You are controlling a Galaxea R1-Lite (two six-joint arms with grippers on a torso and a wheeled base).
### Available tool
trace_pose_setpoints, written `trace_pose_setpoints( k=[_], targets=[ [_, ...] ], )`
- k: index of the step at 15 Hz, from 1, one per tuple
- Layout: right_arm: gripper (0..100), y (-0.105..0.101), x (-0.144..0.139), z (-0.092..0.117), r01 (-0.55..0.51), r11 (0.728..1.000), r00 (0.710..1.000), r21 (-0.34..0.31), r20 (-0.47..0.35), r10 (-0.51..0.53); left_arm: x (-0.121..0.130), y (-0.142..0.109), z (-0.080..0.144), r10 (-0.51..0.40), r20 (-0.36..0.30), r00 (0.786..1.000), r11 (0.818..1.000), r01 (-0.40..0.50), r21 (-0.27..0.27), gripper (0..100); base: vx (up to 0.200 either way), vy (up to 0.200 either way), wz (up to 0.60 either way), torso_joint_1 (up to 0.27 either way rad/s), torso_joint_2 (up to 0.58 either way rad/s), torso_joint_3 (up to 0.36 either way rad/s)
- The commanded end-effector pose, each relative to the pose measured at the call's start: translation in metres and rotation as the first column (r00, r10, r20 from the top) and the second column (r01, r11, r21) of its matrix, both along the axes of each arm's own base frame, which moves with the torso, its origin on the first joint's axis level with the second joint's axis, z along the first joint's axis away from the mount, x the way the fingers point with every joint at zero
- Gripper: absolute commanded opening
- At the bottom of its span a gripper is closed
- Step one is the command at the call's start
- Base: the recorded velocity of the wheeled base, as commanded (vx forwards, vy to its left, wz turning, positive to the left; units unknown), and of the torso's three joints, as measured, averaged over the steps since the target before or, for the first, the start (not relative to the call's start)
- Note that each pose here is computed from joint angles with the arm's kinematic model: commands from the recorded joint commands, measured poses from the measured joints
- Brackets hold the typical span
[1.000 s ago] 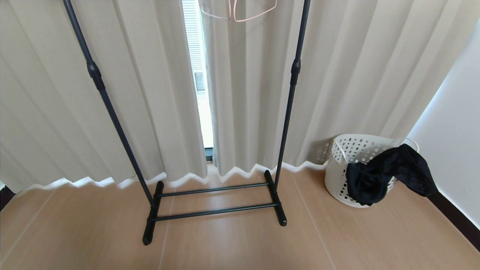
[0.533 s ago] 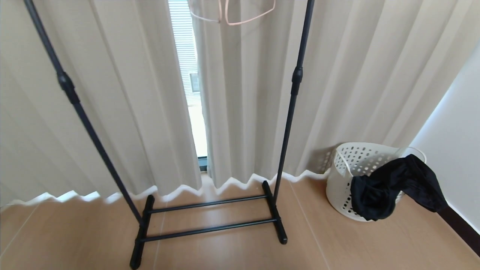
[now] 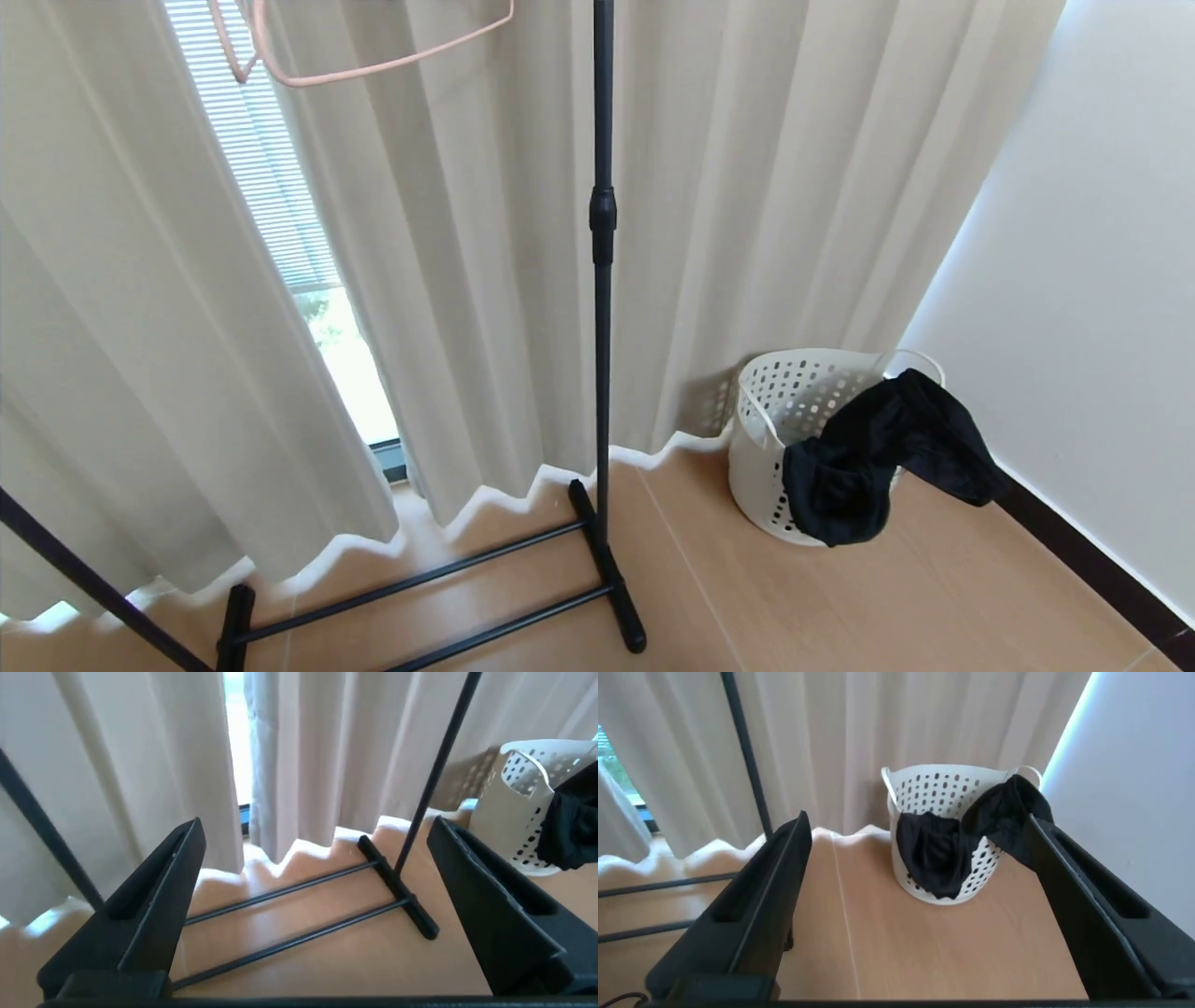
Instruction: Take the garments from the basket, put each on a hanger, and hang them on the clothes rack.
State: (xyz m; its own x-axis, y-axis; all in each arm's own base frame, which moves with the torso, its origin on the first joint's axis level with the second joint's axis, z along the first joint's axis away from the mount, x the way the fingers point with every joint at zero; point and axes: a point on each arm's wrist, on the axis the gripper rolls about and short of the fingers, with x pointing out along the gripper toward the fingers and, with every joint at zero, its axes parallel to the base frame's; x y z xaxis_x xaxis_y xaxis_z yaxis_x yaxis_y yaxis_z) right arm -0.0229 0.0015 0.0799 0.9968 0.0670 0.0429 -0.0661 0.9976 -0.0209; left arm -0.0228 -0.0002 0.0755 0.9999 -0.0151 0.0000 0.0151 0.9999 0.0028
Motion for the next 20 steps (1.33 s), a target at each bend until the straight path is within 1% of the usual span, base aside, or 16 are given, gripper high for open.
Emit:
trace_pose_setpoints(
  k=[1,8,13,16,20],
  targets=[
    [100,-0.0001,0.0000,-0.0001,-0.002,1.000,1.000,0.000,0.000,0.002,0.0000,0.0000,0.0001,0.000,0.002,1.000,1.000,0.000,0.000,100,0.000,-0.200,0.00,0.012,0.00,0.002],
    [100,-0.0001,0.0000,-0.0001,-0.002,1.000,1.000,0.000,0.000,0.002,0.0000,0.0000,0.0001,0.000,0.002,1.000,1.000,0.000,0.000,100,0.000,-0.200,0.00,0.005,0.01,0.002],
    [100,-0.0001,0.0000,-0.0002,-0.002,1.000,1.000,0.000,-0.002,0.002,0.0000,0.0000,0.0001,0.000,0.002,1.000,1.000,0.000,0.000,100,0.000,-0.200,-0.60,0.003,0.00,0.002],
    [100,-0.0001,0.0000,-0.0001,-0.002,1.000,1.000,0.000,0.000,0.002,0.0000,0.0000,0.0001,0.000,0.002,1.000,1.000,0.000,0.000,100,0.000,-0.200,0.00,0.006,0.00,0.004],
    [100,0.0000,0.0000,-0.0002,-0.004,1.000,1.000,0.000,-0.002,0.004,0.0000,0.0000,0.0001,0.000,0.002,1.000,1.000,0.000,0.000,100,0.200,-0.200,0.00,-0.006,0.00,0.001]
  ],
)
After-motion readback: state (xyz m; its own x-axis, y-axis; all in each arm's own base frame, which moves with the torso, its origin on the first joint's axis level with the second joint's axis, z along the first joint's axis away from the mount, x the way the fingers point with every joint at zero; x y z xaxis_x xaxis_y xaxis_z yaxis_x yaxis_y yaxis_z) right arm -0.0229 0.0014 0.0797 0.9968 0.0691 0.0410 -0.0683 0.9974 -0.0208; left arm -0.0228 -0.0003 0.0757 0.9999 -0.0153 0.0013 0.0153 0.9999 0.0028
